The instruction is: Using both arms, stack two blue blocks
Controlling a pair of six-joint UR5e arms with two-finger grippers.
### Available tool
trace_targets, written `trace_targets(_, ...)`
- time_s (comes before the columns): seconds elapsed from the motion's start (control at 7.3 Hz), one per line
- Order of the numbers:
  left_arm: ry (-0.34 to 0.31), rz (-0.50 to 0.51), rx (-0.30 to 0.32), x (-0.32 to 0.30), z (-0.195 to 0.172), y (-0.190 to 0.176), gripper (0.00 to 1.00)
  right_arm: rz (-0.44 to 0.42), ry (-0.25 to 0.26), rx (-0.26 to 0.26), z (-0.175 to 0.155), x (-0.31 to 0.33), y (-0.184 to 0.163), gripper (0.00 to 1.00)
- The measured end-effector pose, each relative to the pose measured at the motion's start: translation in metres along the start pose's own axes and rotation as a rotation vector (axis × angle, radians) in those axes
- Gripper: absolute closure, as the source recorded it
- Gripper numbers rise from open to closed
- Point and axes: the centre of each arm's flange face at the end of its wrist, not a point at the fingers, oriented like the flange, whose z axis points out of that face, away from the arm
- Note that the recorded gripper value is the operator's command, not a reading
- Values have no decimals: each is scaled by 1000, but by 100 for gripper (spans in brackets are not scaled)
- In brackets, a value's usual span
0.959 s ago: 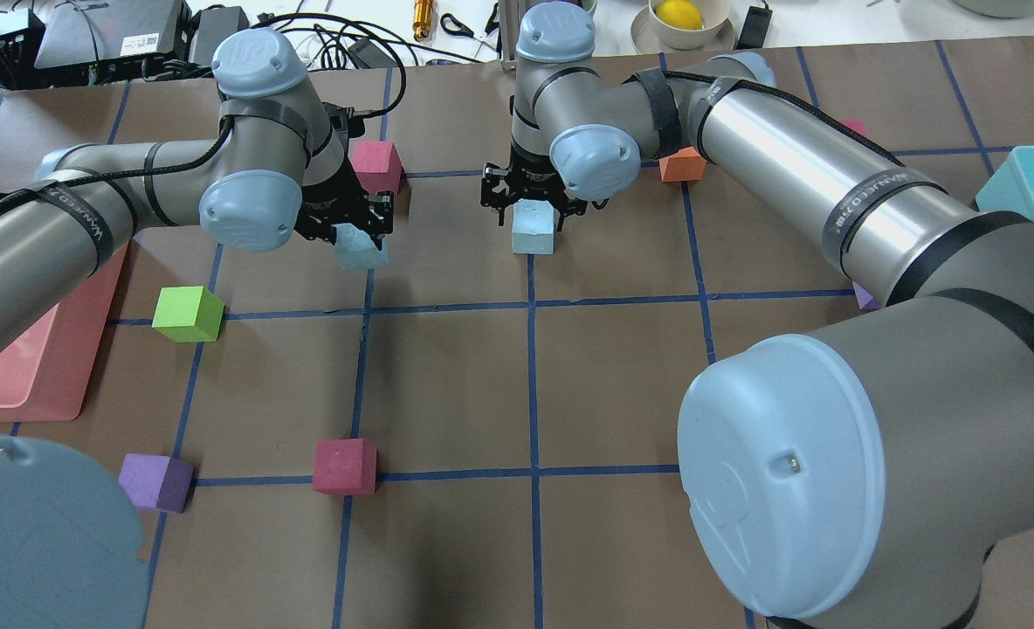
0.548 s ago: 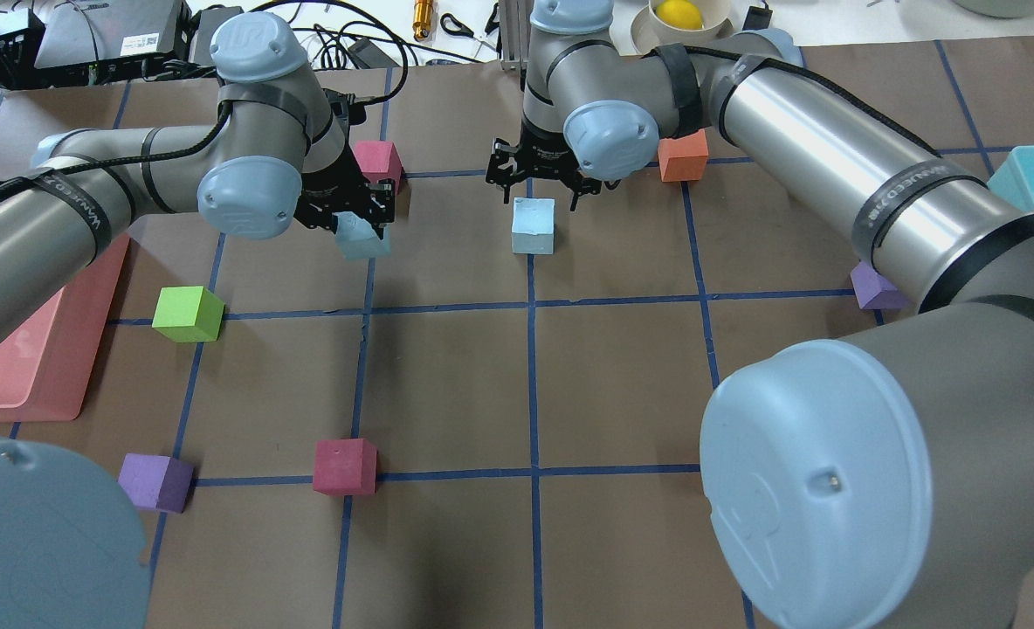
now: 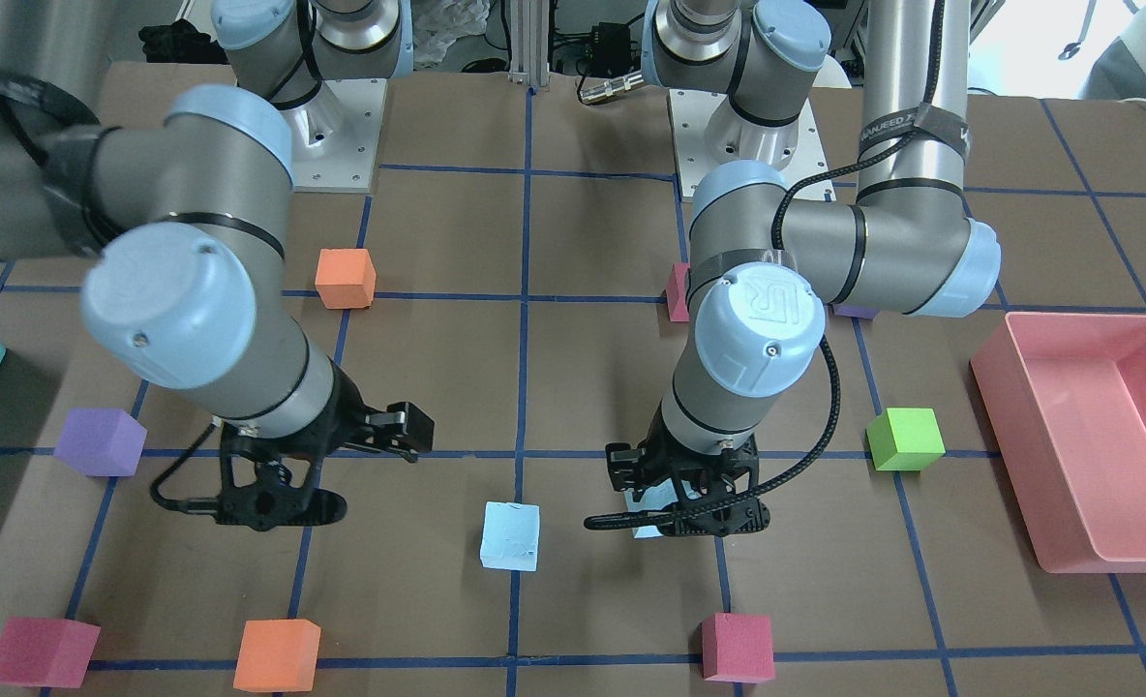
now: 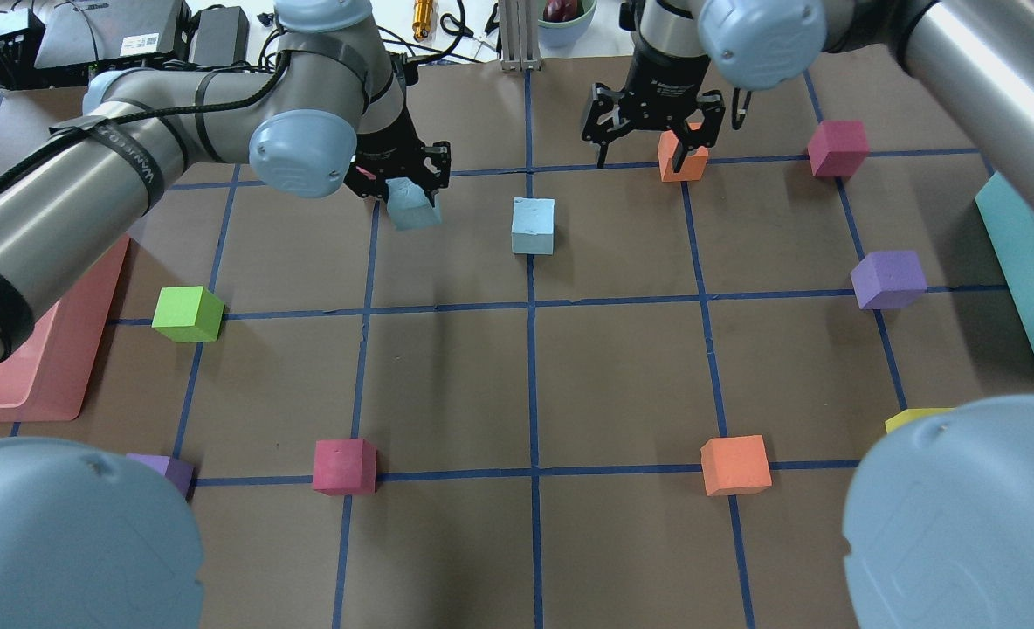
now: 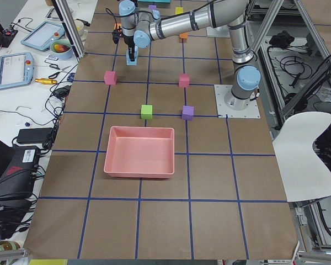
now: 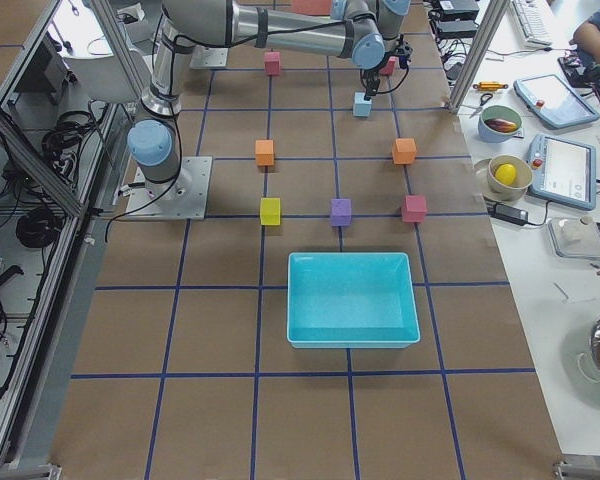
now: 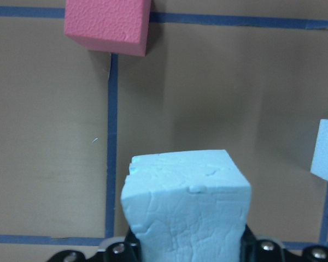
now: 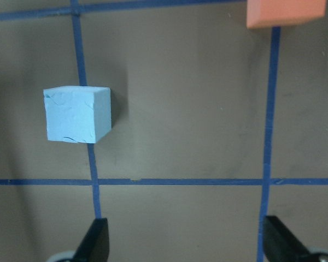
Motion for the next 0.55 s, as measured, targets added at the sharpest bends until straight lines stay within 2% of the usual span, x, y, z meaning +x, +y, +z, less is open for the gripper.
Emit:
trace_targets(0.14,16,-8,11,27,-4,-6,100,18,9,-36,-22,30,17,0)
trace_targets(0.27,29,3,11,56,-1,-11,100,6,43,-57,-42,56,37,0)
trace_targets(0.41,37,11,4,81,9,-11,100,-7,81,-63,-58,70,56,0)
trace_targets(0.55,38,5,-7,101,21,-8,100,-13,95,-59,-68,76,68,0)
